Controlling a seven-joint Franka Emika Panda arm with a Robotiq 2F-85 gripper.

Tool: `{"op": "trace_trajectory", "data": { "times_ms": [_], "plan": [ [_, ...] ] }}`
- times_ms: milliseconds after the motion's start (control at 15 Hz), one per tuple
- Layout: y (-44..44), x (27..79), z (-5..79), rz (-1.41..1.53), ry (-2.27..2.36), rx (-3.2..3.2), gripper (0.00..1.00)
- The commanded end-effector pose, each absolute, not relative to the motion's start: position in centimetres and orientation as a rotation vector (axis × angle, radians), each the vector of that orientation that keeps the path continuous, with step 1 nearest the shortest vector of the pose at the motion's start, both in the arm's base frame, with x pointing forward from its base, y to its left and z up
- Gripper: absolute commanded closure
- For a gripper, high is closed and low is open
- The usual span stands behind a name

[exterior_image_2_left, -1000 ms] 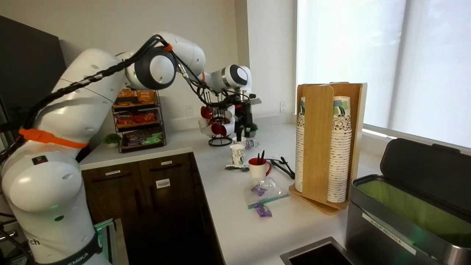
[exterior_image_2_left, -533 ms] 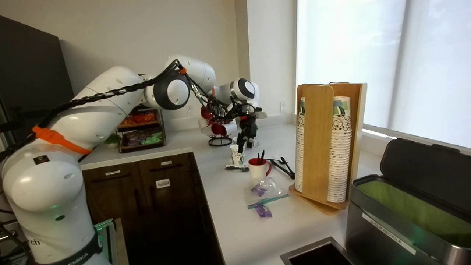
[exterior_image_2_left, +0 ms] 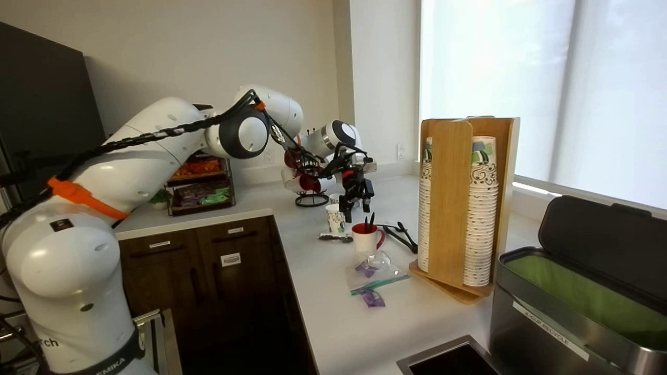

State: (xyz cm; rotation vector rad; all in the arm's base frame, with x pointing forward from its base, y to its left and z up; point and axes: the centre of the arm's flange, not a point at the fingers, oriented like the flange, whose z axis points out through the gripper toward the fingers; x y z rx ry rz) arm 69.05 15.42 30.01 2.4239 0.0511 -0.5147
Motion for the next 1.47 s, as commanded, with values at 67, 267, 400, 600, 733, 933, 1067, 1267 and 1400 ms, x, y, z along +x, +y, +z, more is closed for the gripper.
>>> {"op": "trace_trajectory", "data": {
  "times_ms": [67,267,400,600,733,933,1067,1267,1400],
  "plan": [
    [15.6,68.1,28.8,-0.440,0.358,2.374,0.00],
    [16.4,67.2,28.6,-0.361,0.530,2.363,0.00],
    [17.2,66.3,28.7,-0.359,0.575,2.420,0.00],
    [17.5,64.5,29.6,-0.360,0.616,2.506,0.00],
    [17.6,64.1,30.0,-0.334,0.673,2.519,0.00],
    [17.1,65.0,29.8,-0.325,0.904,2.444,0.00],
    [16.5,65.6,29.9,-0.423,0.958,2.458,0.00],
    [16.8,66.5,29.7,-0.377,0.922,2.456,0.00],
    [17.1,66.6,29.4,-0.334,0.948,2.460,0.00]
  ]
}}
